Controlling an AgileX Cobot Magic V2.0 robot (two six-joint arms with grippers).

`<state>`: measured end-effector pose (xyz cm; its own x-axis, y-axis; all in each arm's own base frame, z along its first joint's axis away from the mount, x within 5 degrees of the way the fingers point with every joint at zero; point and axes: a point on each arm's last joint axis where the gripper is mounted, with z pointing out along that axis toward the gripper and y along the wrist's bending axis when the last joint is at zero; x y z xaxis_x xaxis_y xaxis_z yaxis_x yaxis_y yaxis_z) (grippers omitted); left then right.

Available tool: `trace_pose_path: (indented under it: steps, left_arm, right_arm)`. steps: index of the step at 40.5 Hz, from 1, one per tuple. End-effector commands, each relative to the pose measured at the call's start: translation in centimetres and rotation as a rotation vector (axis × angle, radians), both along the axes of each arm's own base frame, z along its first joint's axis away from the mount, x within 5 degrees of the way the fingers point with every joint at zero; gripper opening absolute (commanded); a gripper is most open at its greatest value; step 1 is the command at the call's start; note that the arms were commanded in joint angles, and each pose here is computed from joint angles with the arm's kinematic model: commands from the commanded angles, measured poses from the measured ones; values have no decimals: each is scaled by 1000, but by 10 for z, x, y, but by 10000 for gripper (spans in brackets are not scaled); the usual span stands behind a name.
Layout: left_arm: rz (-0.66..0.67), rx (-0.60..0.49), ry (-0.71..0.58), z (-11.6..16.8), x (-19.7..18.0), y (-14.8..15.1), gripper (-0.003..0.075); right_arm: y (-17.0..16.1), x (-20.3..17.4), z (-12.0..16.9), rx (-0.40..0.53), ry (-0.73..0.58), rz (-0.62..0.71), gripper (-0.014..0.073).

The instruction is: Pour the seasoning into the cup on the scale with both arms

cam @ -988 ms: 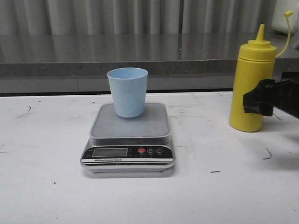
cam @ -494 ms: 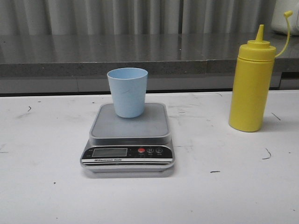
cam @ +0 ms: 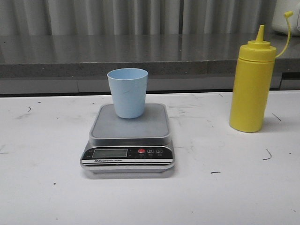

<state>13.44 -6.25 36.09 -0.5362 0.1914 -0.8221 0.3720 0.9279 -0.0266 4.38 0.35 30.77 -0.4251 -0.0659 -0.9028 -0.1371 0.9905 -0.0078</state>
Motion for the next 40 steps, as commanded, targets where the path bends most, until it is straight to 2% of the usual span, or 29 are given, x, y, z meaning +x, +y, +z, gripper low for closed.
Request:
trace_pose_path:
  steps: [1,18,21,29,32,40]
  left_arm:
    - [-10,-44,-85,13,2,-2,421]
    - [-10,-44,-85,13,2,-2,421]
    - [-10,-44,-85,13,2,-2,421]
    - [-10,-44,-85,13,2,-2,421]
    - [-10,-44,-85,13,2,-2,421]
    - [-10,-44,-85,13,2,-2,421]
  right_arm:
    - [-4,-8,15,-22,-112,-5,634]
    - [-5,-14,16,-6,-133,0,619]
    - [-5,-13,16,-5,-140,1,528]
    - [-4,-13,19,1,-164,4,58]
    - [-4,-13,18,-1,-156,3,-56]
    - [-4,-13,18,0,-154,3,-69]
